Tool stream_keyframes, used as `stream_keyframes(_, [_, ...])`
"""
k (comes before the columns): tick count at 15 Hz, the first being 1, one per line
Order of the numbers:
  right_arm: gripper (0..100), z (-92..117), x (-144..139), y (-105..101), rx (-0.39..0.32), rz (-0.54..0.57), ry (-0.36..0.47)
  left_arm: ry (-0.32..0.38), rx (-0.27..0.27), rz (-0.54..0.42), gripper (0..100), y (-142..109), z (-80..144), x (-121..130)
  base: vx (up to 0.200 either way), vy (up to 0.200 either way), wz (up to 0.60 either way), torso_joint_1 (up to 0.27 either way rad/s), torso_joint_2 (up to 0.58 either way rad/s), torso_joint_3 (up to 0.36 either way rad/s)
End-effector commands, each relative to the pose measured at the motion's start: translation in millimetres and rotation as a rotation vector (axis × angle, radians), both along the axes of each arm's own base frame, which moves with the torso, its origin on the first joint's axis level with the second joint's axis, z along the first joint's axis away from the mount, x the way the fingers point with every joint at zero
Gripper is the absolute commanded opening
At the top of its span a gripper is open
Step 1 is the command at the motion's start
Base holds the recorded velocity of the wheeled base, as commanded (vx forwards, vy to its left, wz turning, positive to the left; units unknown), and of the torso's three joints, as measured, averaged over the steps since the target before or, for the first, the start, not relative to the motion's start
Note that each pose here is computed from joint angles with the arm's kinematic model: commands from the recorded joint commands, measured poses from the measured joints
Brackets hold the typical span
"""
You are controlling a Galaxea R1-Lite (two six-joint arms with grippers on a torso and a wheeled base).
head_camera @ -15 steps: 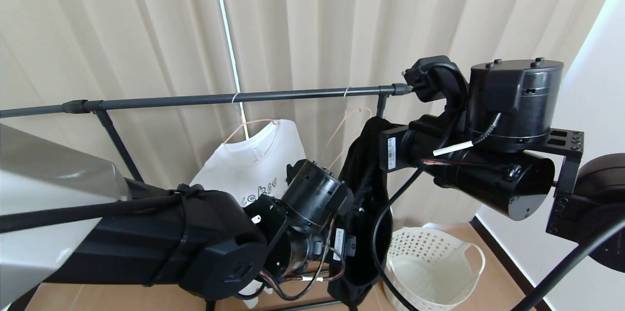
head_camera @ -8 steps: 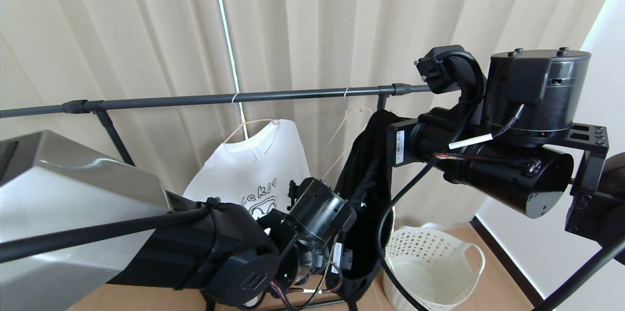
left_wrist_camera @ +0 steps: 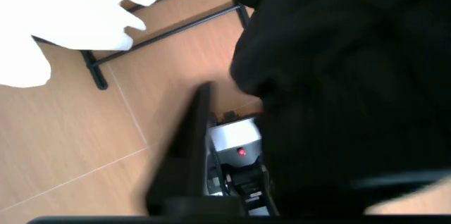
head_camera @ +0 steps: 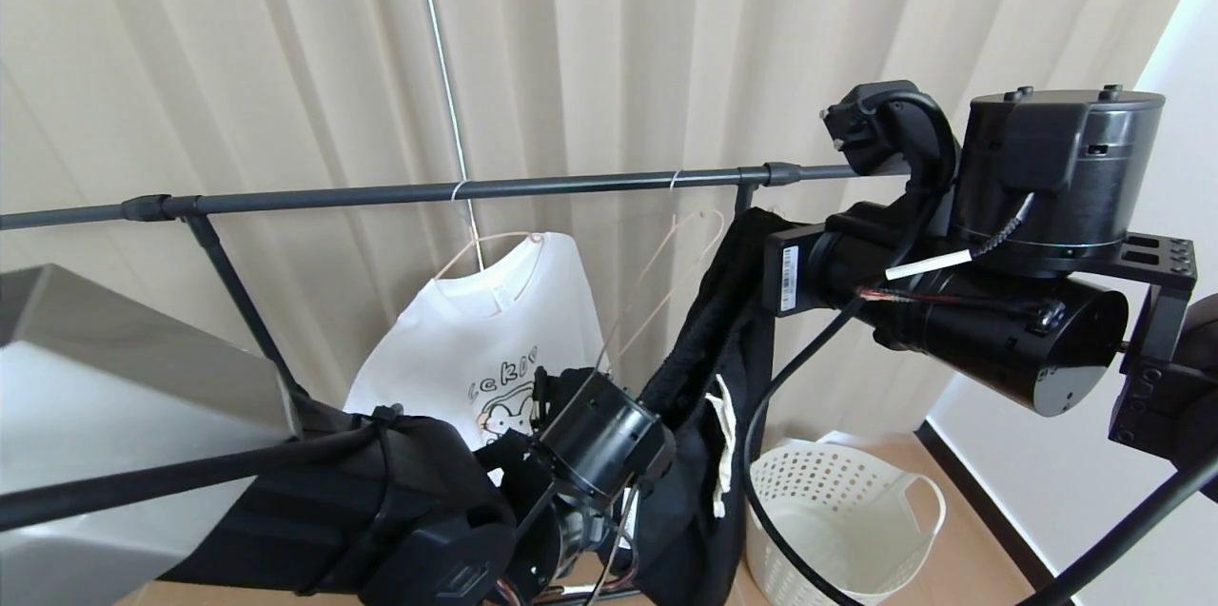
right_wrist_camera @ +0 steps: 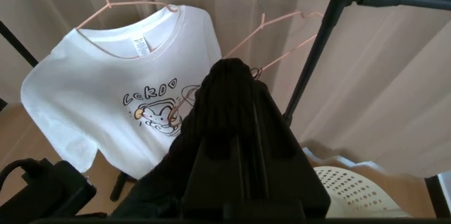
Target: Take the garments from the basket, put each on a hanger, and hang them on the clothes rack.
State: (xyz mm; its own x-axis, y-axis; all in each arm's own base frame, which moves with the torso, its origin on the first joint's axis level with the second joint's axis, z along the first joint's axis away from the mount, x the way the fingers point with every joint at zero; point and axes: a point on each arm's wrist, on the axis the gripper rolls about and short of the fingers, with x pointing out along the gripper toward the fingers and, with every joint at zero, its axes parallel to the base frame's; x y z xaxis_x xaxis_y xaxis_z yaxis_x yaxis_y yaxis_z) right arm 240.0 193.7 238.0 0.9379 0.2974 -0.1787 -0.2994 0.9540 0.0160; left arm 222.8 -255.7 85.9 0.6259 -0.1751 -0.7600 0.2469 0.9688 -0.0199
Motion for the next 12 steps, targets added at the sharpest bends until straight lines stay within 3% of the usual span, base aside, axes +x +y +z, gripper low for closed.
stream_keyframes(1, [0, -1.8, 1.3, -2.0, -0.005, -0.009, 0.006, -0.055, -0.019, 0.029, 0, 12.7, 20.8, -7.0, 0.000, 0.000, 0.00, 0.000, 0.00, 0.000])
stream_keyframes(4, [0, -6.1, 0.6, -1.9, -0.017, -0.006, 0.016, -0.117, -0.073, 0.057, 0, 31.8, 50.7, -9.3, 0.000, 0.000, 0.00, 0.000, 0.00, 0.000])
stream_keyframes(5, [0, -7.9, 1.0, -1.6, -0.023, -0.006, 0.023, -0.172, -0.081, 0.057, 0, 45.9, 70.5, -7.7, 0.000, 0.000, 0.00, 0.000, 0.00, 0.000])
stream_keyframes(8, [0, -15.0, -0.4, -2.8, -0.051, -0.004, 0.039, -0.268, -0.095, 0.070, 0, 66.5, 102.2, -2.2, 0.000, 0.000, 0.00, 0.000, 0.00, 0.000])
stream_keyframes(12, [0, -20.5, -2.5, -5.7, -0.117, 0.006, 0.033, -0.325, -0.099, 0.104, 0, 85.0, 120.6, -1.9, 0.000, 0.000, 0.00, 0.000, 0.00, 0.000])
